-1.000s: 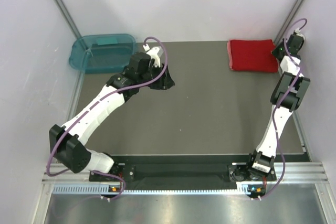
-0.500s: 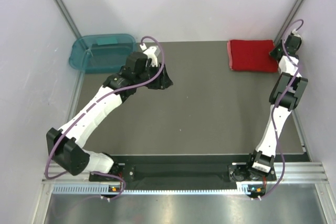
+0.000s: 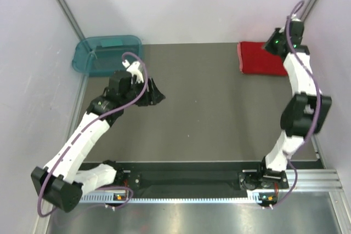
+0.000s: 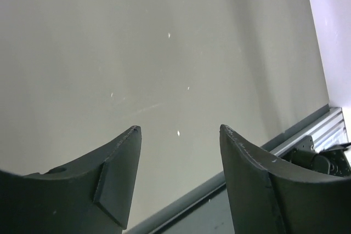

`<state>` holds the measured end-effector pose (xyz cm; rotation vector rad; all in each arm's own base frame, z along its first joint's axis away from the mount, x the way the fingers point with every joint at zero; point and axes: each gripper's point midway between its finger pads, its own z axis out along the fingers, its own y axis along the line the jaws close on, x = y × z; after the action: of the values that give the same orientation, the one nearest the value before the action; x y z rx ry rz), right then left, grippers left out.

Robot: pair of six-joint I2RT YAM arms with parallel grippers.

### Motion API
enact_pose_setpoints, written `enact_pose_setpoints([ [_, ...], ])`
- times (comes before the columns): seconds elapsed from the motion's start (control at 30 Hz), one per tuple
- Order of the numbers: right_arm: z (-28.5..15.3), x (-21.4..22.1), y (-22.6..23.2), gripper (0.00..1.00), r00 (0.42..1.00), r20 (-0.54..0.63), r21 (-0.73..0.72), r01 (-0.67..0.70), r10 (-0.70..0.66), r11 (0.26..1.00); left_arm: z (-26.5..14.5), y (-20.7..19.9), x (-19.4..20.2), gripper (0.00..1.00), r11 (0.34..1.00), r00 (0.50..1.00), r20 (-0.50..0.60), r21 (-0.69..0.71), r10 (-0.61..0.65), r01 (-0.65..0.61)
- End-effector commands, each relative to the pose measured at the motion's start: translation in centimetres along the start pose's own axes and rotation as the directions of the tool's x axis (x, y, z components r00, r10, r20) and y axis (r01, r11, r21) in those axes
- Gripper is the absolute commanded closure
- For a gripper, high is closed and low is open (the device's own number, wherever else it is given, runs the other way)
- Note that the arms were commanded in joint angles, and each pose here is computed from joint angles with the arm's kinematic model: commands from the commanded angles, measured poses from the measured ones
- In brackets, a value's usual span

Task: Fold and stack the t-shirts
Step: Neatly place the folded tshirt to the corner

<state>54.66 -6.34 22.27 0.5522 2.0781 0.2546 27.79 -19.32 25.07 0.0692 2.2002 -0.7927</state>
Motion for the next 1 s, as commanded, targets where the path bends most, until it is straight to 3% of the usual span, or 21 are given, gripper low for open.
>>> enact_pose_setpoints([
  [0.0,-6.4,4.3,5.1,0.85,0.997,-0.044,-0.112,0.061,-0.066,0.992,-1.4,0.8,0.9,0.35,0.999,0.999,0.021,-0.017,-0.029,0.029],
  [0.13,-11.4,11.5,7.9,0.84,0.993,-0.106,-0.228,0.031,-0.056,0.973,-1.6,0.3,2.4,0.34,0.994,0.995,0.058,0.070,-0.082,0.078],
  [0.27,-16.2,19.8,7.2,0.82,0.982,-0.187,-0.303,-0.041,-0.018,0.952,-2.4,0.0,3.5,0.29,0.978,0.979,0.131,0.159,-0.157,0.135],
  [0.37,-18.7,24.2,5.6,0.77,0.973,-0.231,-0.338,-0.103,0.024,0.935,-2.0,-0.1,5.4,0.29,0.946,0.960,0.130,0.247,-0.249,0.212],
  [0.43,-19.8,26.1,4.9,0.75,0.966,-0.256,-0.355,-0.133,0.040,0.926,-1.4,0.2,8.0,0.29,0.908,0.941,0.066,0.292,-0.331,0.300],
  [0.5,-21.1,28.6,3.4,0.67,0.957,-0.284,-0.345,-0.164,0.063,0.924,-1.9,-0.7,8.2,0.28,0.871,0.929,0.073,0.383,-0.362,0.309],
  [0.53,-21.5,29.3,3.0,0.63,0.950,-0.298,-0.332,-0.197,0.096,0.923,-1.3,0.2,10.0,0.28,0.845,0.906,0.031,0.375,-0.423,0.382],
  [0.63,-22.9,31.4,2.0,0.48,0.936,-0.311,-0.340,-0.269,0.163,0.901,-2.2,0.3,11.7,0.28,0.769,0.861,0.018,0.459,-0.509,0.445],
  [0.7,-23.5,32.9,1.3,0.31,0.929,-0.316,-0.350,-0.304,0.194,0.886,-2.9,0.2,12.1,0.28,0.722,0.837,0.015,0.516,-0.547,0.462],
  [0.73,-23.6,33.4,1.2,0.07,0.921,-0.328,-0.348,-0.325,0.211,0.879,-3.2,0.4,13.0,0.28,0.684,0.815,-0.007,0.539,-0.580,0.491],
  [0.77,-23.9,34.1,0.9,0.00,0.919,-0.332,-0.359,-0.331,0.212,0.873,-3.7,0.1,12.8,0.28,0.666,0.809,-0.009,0.562,-0.588,0.490],
  [0.93,-24.3,38.0,-0.2,0.00,0.873,-0.429,-0.341,-0.396,0.234,0.853,-2.8,1.7,16.7,0.27,0.624,0.777,-0.095,0.540,-0.622,0.565],
  [0.97,-24.7,38.4,0.2,0.00,0.866,-0.447,-0.376,-0.410,0.225,0.831,-3.0,1.2,17.7,0.27,0.626,0.795,-0.148,0.538,-0.589,0.564],
])
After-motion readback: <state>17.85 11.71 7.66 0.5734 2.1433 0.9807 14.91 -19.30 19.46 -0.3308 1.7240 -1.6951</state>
